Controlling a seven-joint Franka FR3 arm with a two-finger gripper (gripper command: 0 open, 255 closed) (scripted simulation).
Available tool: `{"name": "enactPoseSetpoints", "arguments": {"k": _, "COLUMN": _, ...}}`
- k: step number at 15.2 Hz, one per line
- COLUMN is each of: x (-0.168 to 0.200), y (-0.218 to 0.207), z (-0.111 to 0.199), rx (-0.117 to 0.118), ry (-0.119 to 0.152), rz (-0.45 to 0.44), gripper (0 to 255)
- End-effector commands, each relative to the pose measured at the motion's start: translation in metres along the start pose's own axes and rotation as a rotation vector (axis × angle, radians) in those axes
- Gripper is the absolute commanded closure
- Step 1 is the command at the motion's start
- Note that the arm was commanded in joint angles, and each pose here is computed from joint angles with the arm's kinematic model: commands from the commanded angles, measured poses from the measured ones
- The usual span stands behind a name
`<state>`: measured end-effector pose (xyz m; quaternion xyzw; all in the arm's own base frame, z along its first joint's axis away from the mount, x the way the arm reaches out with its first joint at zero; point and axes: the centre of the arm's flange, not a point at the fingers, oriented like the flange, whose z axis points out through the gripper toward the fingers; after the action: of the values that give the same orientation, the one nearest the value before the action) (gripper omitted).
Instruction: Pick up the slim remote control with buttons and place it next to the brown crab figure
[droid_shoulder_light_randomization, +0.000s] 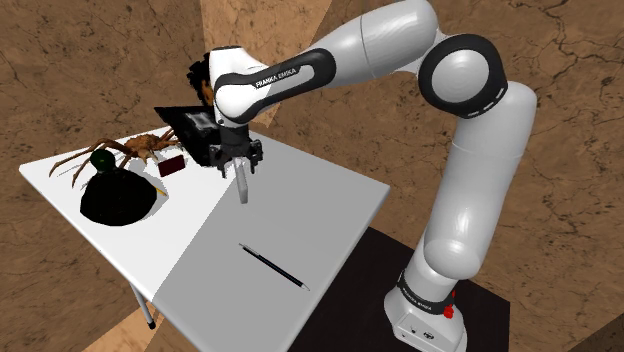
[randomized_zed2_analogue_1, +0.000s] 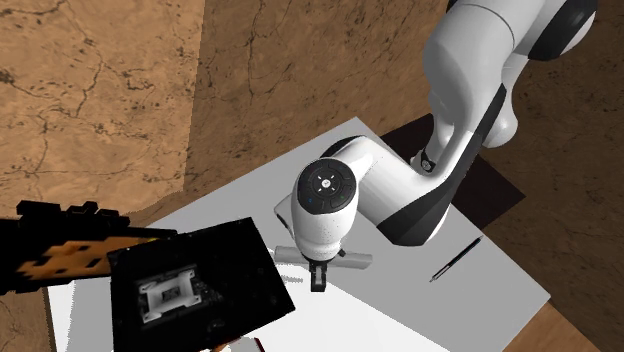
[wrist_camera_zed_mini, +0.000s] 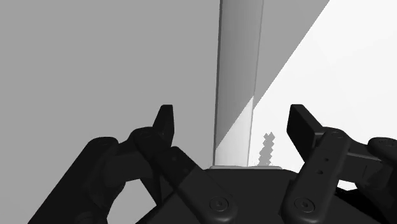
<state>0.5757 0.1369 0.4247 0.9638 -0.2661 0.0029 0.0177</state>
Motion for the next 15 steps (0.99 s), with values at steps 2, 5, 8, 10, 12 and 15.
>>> {"name": "enactPoseSetpoints", "arguments": {"k": 2, "x": 0.0, "y": 0.0, "z": 0.0, "rx": 0.0, "ry": 0.0, "rz": 0.0, "gripper": 0}}
{"name": "enactPoseSetpoints", "arguments": {"k": 5, "x": 0.0, "y": 0.0, "z": -0.026, "rx": 0.0, "ry": 0.0, "rz": 0.0, "gripper": 0}}
{"name": "enactPoseSetpoints", "arguments": {"k": 8, "x": 0.0, "y": 0.0, "z": -0.05, "rx": 0.0, "ry": 0.0, "rz": 0.0, "gripper": 0}}
{"name": "enactPoseSetpoints", "arguments": {"k": 10, "x": 0.0, "y": 0.0, "z": -0.05, "rx": 0.0, "ry": 0.0, "rz": 0.0, "gripper": 0}}
{"name": "enactPoseSetpoints", "arguments": {"k": 12, "x": 0.0, "y": 0.0, "z": -0.05, "rx": 0.0, "ry": 0.0, "rz": 0.0, "gripper": 0}}
{"name": "enactPoseSetpoints", "arguments": {"k": 15, "x": 0.0, "y": 0.0, "z": -0.05, "rx": 0.0, "ry": 0.0, "rz": 0.0, "gripper": 0}}
